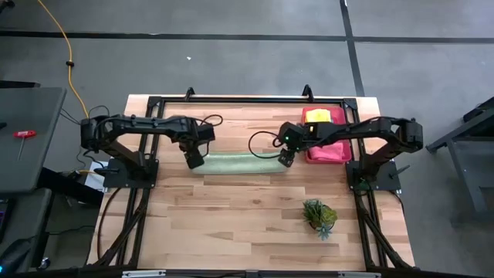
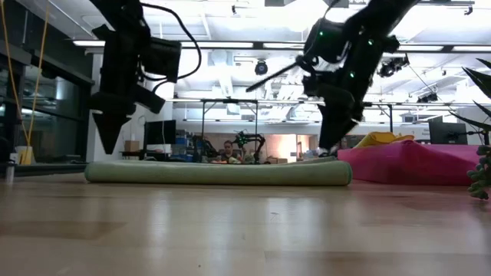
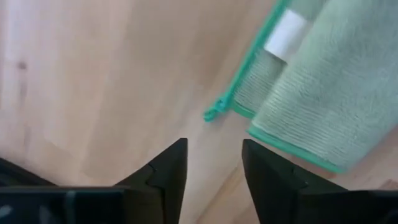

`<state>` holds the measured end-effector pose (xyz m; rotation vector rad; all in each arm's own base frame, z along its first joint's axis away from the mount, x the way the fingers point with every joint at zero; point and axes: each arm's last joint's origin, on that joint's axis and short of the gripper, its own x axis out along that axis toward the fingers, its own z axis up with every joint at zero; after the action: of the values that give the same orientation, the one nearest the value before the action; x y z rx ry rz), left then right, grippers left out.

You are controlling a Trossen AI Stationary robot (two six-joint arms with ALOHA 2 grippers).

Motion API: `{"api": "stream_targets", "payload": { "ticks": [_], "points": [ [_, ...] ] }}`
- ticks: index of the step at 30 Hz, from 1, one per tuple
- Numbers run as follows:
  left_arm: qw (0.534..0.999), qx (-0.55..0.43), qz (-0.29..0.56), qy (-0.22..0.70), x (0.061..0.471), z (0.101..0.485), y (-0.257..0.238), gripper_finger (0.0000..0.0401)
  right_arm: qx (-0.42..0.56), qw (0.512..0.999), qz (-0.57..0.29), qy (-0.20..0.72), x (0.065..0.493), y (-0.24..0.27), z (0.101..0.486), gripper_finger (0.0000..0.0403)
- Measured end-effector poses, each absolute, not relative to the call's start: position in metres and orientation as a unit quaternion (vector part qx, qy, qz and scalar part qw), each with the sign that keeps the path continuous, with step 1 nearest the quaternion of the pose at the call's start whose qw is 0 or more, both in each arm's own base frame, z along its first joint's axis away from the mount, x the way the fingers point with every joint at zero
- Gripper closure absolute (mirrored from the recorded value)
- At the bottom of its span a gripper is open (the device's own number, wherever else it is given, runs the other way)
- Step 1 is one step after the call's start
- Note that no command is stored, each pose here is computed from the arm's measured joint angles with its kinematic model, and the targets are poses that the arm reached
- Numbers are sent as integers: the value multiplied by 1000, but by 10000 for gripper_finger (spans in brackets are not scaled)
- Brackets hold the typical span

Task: Fold microfiber towels
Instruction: Fold the light green microfiber cloth

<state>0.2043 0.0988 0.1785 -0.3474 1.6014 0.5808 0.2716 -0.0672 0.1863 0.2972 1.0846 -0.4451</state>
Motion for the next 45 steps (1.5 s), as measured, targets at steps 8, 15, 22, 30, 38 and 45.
{"api": "stream_targets", "payload": {
  "ticks": [8,15,22,30,38,45],
  "points": [
    [718,-180,293,605,200,210,111,227,116,833,-185,509,271,-70,206,169],
    [863,-213,271,370,197,238,101,224,166,859,-206,438,243,-62,222,169],
    [913,-260,259,176,189,242,87,224,293,888,-226,274,238,-47,248,169],
    [928,-304,188,104,187,234,79,226,379,880,-213,191,245,-43,259,169],
    [915,-328,148,183,182,221,77,228,461,838,-214,201,243,-43,255,169],
    [896,-298,171,281,190,194,73,250,495,783,-251,281,243,-41,232,169]
  ]
}}
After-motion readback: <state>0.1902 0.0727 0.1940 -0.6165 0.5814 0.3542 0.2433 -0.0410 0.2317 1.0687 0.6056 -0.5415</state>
